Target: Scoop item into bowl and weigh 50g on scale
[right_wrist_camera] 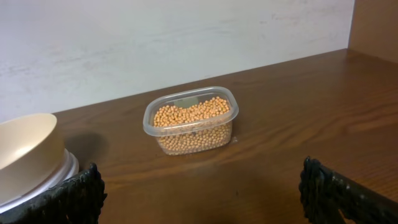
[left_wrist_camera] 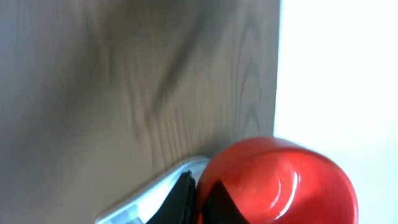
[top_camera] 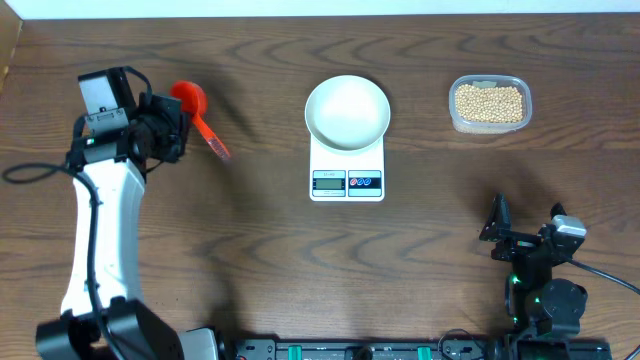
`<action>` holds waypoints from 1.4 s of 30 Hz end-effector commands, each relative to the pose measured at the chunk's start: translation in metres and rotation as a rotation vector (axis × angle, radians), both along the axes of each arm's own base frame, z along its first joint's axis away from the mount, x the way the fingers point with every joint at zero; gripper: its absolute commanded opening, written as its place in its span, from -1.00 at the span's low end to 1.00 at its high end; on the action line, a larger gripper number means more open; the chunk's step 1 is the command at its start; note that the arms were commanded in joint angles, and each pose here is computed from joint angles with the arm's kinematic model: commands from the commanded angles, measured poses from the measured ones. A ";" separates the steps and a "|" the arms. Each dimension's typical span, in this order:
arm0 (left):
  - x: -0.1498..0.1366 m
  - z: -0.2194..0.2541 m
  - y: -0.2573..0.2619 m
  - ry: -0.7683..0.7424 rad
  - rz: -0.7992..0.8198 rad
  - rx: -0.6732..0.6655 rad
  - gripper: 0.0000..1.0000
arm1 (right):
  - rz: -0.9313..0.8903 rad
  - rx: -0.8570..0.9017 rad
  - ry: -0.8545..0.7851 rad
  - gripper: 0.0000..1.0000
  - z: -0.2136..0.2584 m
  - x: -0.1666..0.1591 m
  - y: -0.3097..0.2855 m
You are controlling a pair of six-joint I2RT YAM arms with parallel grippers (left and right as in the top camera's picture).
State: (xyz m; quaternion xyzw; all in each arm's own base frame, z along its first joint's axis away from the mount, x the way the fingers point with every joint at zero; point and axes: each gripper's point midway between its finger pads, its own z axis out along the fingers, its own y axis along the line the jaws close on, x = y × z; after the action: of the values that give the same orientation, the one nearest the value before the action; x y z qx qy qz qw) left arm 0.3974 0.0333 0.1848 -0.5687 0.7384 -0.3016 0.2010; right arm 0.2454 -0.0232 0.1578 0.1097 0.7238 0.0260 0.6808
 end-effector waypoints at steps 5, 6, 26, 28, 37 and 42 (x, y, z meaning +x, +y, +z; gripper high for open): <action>-0.045 0.010 -0.068 0.184 -0.040 -0.352 -0.86 | 0.063 0.014 -0.005 0.99 0.000 0.001 0.011; -0.050 0.008 -0.074 0.210 -0.048 -0.356 -0.85 | 0.096 0.030 -0.005 0.99 0.000 0.001 0.017; -0.072 -0.005 -0.135 0.330 -0.137 -0.301 -0.85 | 0.649 0.283 -0.052 0.99 0.065 -0.019 0.109; -0.072 -0.006 -0.132 0.341 -0.102 -0.303 -0.86 | 0.684 0.289 -0.031 0.99 0.078 -0.018 0.114; -0.072 -0.009 -0.134 0.381 -0.010 -0.327 -0.86 | 0.966 0.407 0.217 0.99 0.122 0.011 0.151; -0.077 -0.011 -0.149 0.430 0.057 -0.352 -0.86 | 1.029 0.491 0.373 0.99 0.117 0.037 0.168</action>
State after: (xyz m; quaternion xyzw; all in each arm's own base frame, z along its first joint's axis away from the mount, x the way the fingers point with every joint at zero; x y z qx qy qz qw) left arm 0.3220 -0.1091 0.1723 -0.6328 0.7108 -0.3030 -0.0501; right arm 0.2806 0.1254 0.2697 -0.0727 0.7645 0.4584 0.4474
